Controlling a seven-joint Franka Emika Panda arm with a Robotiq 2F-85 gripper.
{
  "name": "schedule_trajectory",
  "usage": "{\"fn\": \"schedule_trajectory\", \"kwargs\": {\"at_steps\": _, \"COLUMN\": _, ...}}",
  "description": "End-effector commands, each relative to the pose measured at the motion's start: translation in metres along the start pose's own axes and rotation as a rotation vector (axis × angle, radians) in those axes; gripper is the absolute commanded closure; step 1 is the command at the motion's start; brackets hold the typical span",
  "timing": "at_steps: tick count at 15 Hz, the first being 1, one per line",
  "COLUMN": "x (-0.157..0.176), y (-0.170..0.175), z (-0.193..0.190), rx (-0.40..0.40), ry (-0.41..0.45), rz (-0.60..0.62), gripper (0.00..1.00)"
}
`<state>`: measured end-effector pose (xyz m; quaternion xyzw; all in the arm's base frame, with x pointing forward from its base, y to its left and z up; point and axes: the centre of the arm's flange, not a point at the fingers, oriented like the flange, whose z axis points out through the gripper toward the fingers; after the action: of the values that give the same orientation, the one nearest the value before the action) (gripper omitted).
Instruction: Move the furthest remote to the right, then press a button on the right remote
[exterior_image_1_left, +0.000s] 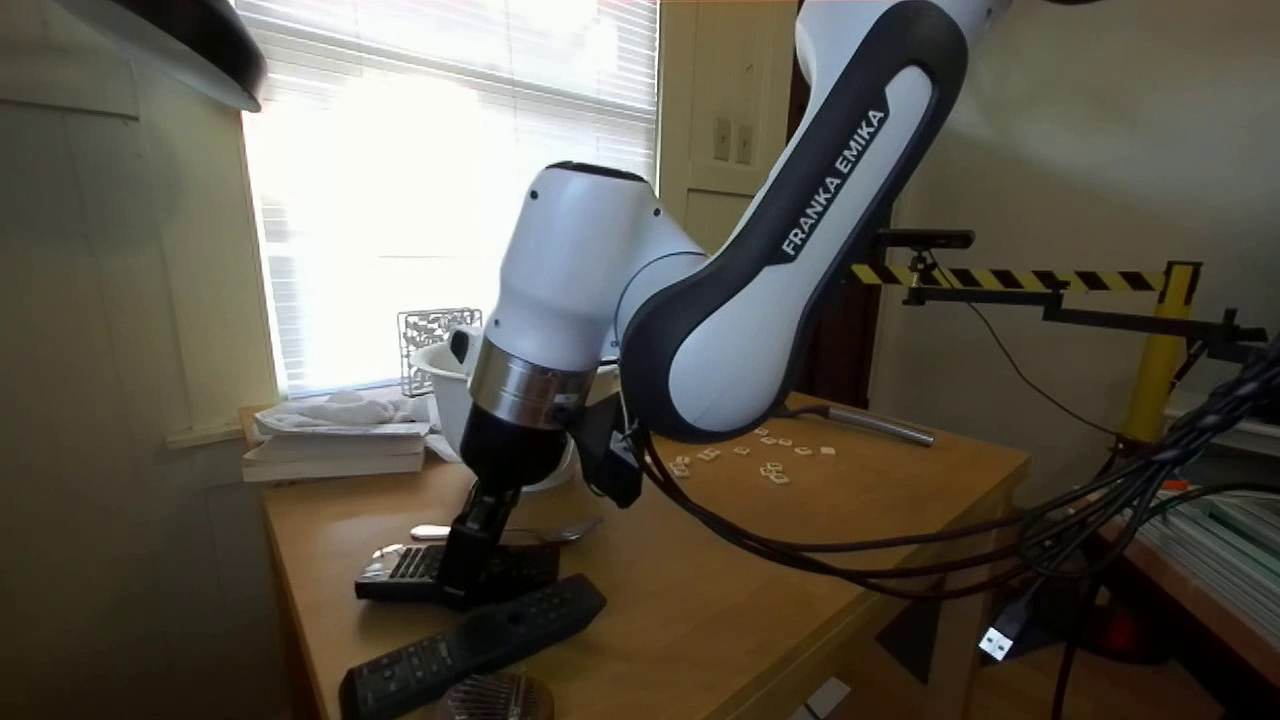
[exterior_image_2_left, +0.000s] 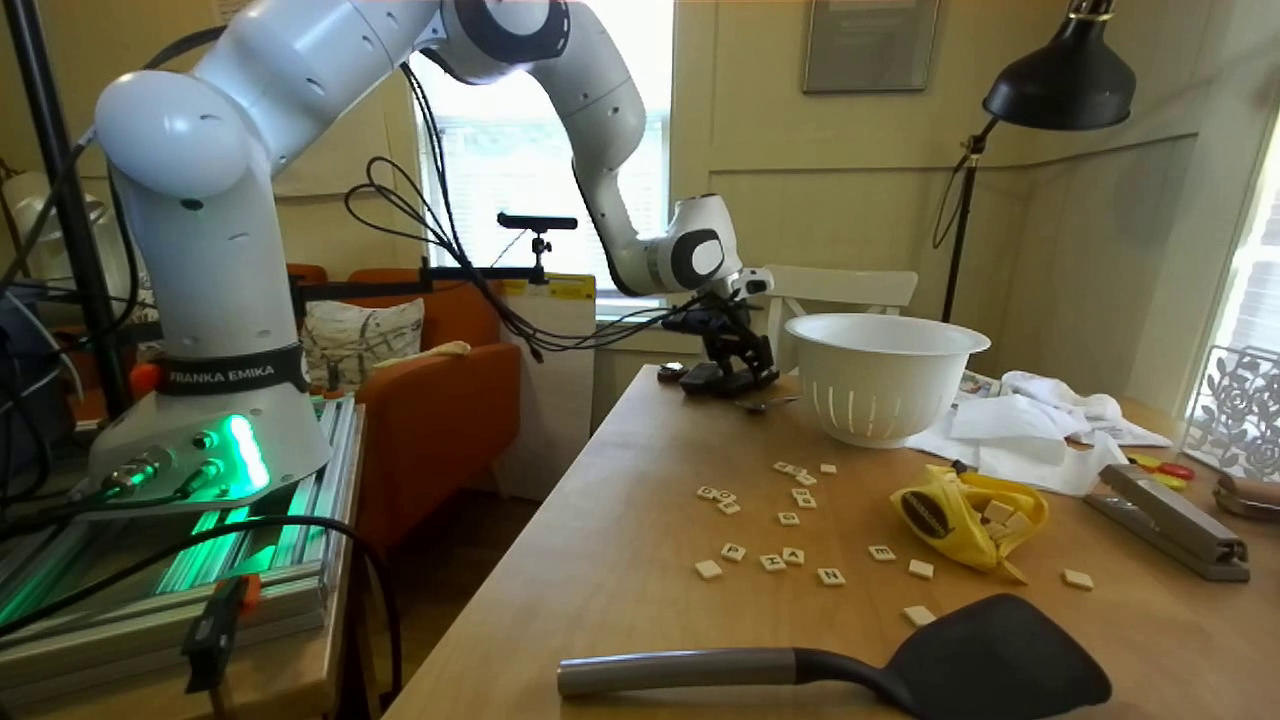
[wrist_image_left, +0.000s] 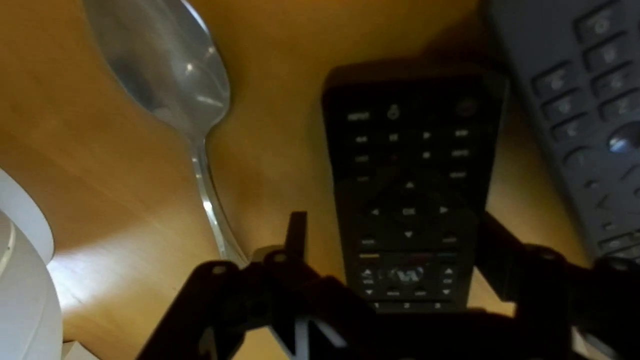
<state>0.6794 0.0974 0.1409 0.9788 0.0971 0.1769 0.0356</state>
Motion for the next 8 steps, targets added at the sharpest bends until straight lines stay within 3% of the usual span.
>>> {"fn": "schedule_trajectory", "kwargs": {"at_steps": 1, "x": 0.009, "y": -0.004, "z": 0.008, "rx": -0.039, "ry": -0.016, "rz": 0.003, "gripper": 0.49}}
{"fn": "schedule_trajectory", "kwargs": {"at_steps": 3, "x": 0.012, "y": -0.007, "z": 0.005, "rx": -0.077, "ry": -0.029, "rz": 0.011, "gripper": 0.63}}
{"fn": "schedule_trajectory", "kwargs": {"at_steps": 6, "x": 0.020, "y": -0.010, "z": -0.012, "rx": -0.156, "ry": 0.008, "rz": 0.059, "gripper": 0.64}}
{"fn": "schedule_trajectory", "kwargs": {"at_steps": 8, "x": 0.029, "y": -0.005, "z": -0.042, "rx": -0.174, "ry": 0.001, "rz": 0.099, "gripper": 0.64}}
